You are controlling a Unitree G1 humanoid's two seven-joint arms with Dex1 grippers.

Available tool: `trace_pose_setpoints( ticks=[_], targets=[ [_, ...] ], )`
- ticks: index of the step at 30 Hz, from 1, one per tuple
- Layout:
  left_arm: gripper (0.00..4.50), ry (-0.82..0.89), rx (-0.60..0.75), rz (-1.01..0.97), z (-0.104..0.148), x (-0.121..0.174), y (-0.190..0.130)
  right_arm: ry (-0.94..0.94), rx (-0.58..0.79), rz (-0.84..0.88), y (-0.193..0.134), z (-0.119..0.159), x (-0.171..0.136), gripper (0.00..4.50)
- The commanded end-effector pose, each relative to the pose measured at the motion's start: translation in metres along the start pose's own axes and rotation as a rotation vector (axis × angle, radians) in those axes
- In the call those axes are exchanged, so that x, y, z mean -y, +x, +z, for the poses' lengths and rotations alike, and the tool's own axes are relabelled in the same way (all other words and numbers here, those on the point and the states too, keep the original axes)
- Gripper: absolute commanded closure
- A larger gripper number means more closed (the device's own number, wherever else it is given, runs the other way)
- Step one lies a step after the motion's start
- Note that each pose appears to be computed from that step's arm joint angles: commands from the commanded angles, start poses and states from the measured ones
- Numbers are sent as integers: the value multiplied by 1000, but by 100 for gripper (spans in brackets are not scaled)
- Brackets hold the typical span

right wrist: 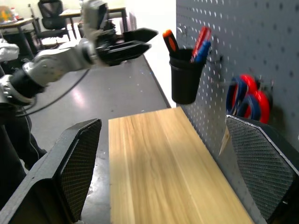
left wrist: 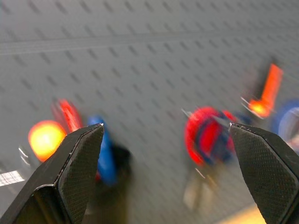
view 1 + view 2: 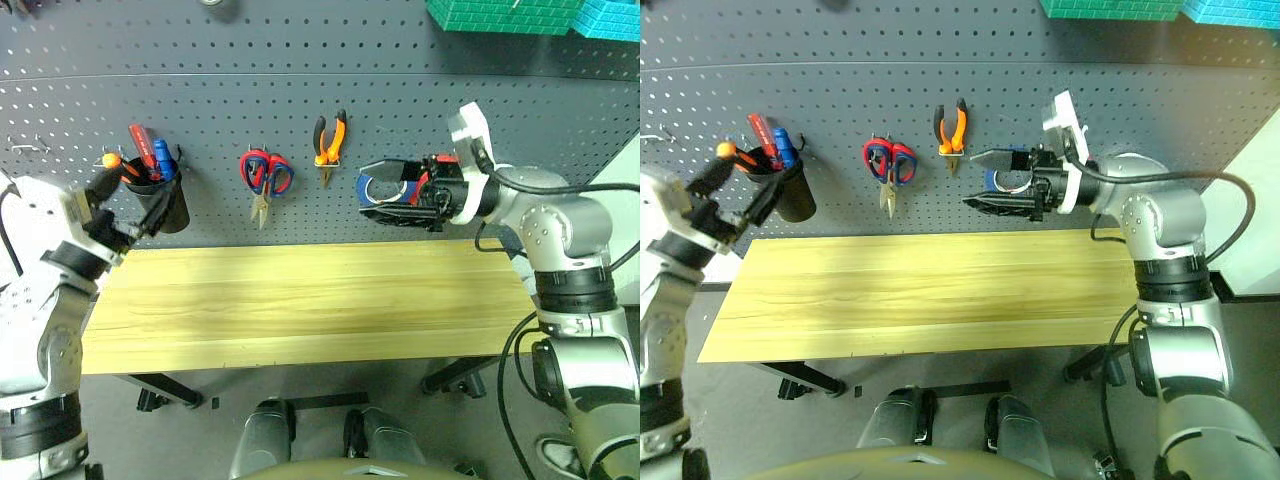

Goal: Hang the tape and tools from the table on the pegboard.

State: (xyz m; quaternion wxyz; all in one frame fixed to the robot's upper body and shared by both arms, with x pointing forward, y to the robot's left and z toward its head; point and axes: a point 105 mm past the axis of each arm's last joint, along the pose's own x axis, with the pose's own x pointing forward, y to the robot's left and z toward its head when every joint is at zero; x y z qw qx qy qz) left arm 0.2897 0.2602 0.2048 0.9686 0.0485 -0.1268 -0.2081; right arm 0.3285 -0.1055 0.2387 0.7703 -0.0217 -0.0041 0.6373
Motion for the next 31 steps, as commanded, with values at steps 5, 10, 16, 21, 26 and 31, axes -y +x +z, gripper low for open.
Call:
trace_pose_setpoints(
  ticks=[5, 10, 16, 21, 26, 31],
  targets=[
    [1, 33, -98, -201, -42, 22, -22, -55, -48, -72, -17, -39, 12, 0],
    [1, -1, -107, -374, -68, 49, -20, -15, -73, -97, -25, -65, 20, 0],
    [1, 12, -133, -485, -81, 63, -24, -4, -171, -89, -38, -98, 17, 0],
    [1, -15, -108, -539, -83, 65, -30, -23, -186, -61, -35, -102, 10, 0],
    [1, -29, -84, -543, -87, 59, -27, -35, -197, -44, -30, -103, 5, 0],
    [1, -49, -93, -556, -91, 63, -25, -42, -214, -66, -34, -105, 4, 0]
  ],
)
